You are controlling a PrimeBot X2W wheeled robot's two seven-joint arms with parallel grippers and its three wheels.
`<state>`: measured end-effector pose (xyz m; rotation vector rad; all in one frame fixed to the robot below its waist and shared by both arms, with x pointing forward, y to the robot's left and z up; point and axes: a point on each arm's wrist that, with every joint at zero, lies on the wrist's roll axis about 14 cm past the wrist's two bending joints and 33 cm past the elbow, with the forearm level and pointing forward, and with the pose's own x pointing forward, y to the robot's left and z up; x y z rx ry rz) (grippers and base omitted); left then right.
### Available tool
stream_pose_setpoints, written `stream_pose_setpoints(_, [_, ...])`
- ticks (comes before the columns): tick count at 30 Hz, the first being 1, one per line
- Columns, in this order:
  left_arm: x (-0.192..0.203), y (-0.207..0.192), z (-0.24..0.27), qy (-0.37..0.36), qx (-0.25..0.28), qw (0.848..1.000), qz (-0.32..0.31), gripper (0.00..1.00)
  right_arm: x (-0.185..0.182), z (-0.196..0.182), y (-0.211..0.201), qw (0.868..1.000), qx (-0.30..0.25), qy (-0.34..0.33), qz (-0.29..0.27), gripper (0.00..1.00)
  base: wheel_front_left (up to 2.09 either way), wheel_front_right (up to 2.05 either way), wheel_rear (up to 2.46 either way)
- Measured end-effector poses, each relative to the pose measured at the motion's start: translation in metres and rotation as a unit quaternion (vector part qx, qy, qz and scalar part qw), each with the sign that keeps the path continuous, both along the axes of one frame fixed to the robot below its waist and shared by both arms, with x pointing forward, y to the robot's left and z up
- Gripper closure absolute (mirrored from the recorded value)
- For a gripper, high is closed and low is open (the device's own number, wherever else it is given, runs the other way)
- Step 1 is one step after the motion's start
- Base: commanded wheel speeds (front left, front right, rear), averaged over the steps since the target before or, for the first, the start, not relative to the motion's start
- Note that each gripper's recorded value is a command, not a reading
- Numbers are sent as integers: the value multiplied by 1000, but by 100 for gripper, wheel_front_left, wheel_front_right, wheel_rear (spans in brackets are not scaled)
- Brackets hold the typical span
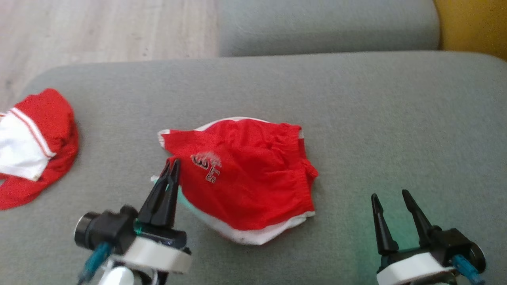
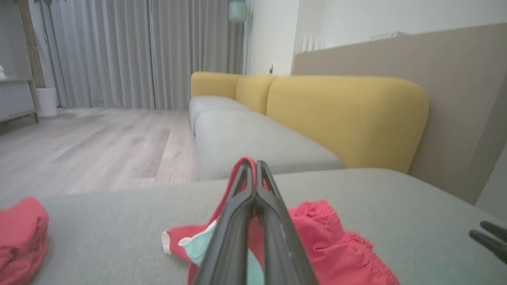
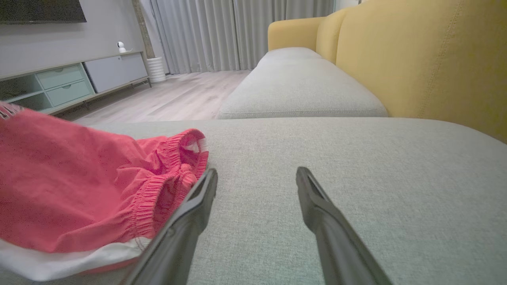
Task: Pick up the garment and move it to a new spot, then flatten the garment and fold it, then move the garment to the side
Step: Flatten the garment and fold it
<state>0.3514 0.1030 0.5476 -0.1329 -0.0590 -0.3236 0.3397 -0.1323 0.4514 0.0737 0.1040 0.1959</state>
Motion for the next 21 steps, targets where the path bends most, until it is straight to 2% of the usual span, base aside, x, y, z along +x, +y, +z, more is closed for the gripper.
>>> stream_pose_setpoints(7, [59, 20, -71, 95, 52, 994, 28, 100, 9, -3, -13, 1000, -5, 4, -21, 0, 0, 0, 0])
stream_pose_setpoints(12, [103, 31, -102, 129, 62, 988, 57, 100, 13, -8, -28, 999, -12, 13, -44, 0, 0, 0, 0])
stream_pose_setpoints(18, [131, 21, -130, 158, 70, 984, 51, 100, 12, -21, -43, 997, -19, 35, -66, 0, 0, 0, 0])
stream_pose_setpoints(19, [134, 19, -131, 158, 69, 984, 50, 66, 13, -21, -44, 997, -20, 34, -68, 0, 0, 0, 0])
stream_pose_setpoints(20, [136, 18, -131, 157, 67, 984, 48, 26, 14, -21, -45, 997, -20, 33, -69, 0, 0, 0, 0])
stream_pose_setpoints(21, [136, 18, -131, 158, 66, 984, 48, 0, 15, -21, -44, 997, -20, 33, -68, 0, 0, 0, 0])
